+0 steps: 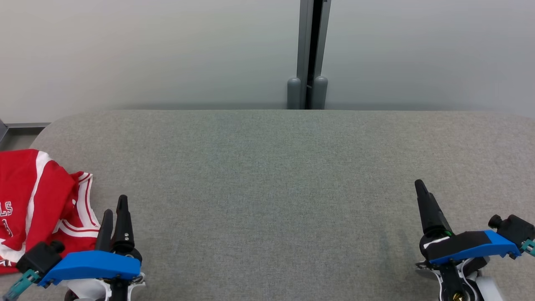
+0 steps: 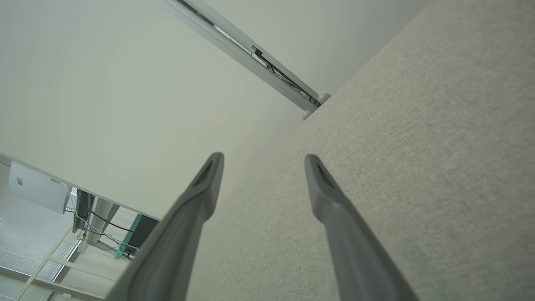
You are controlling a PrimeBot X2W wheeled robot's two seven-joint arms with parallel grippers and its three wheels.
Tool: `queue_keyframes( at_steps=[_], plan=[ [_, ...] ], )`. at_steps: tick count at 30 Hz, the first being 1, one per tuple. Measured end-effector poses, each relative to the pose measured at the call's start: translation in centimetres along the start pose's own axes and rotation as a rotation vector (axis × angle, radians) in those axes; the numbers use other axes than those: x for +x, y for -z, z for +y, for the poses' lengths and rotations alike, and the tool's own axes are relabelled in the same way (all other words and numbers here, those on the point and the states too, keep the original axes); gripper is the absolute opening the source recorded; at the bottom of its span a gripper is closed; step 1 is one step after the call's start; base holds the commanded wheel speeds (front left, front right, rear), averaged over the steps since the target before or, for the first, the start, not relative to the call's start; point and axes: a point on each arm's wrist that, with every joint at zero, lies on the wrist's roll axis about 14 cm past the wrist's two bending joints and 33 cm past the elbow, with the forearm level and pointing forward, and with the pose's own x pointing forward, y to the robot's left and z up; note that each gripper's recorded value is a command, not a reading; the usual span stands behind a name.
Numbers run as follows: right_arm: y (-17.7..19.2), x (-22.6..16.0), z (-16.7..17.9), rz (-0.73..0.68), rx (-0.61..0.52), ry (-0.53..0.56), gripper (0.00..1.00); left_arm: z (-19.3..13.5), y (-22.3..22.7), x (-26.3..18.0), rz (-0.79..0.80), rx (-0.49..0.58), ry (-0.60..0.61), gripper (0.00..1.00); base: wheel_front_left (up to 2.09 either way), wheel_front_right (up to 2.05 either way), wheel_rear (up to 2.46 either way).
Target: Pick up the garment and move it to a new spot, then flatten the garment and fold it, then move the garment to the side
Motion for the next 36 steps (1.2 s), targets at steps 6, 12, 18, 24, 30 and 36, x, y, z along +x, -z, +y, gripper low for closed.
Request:
queue_keyframes(
  at_steps=[6,12,18,24,30,36],
  plan=[
    [0.0,0.1,-0.1,-0.003,-0.108,0.001,1.0,-0.2,0.7,0.0,0.02,0.122,0.013,1.0,0.0,0.0,0.0],
    [0.3,0.1,-0.1,0.008,-0.221,-0.005,1.0,-0.1,1.0,0.1,0.031,0.247,0.021,1.0,0.0,0.0,0.0],
    [0.8,0.2,-0.3,0.019,-0.326,-0.005,1.0,0.0,1.4,0.0,0.041,0.343,0.026,1.0,0.0,0.0,0.0],
    [1.0,0.3,-0.3,0.023,-0.427,-0.013,1.0,0.0,2.0,0.0,0.054,0.433,0.04,1.0,0.0,0.0,0.0],
    [1.2,0.3,-0.2,0.025,-0.509,-0.024,1.0,-0.1,2.3,-0.1,0.059,0.506,0.048,1.0,0.0,0.0,0.0],
    [1.5,0.2,-0.2,0.031,-0.584,-0.031,1.0,-0.1,2.5,-0.1,0.063,0.574,0.061,1.0,0.0,0.0,0.0]
  ],
)
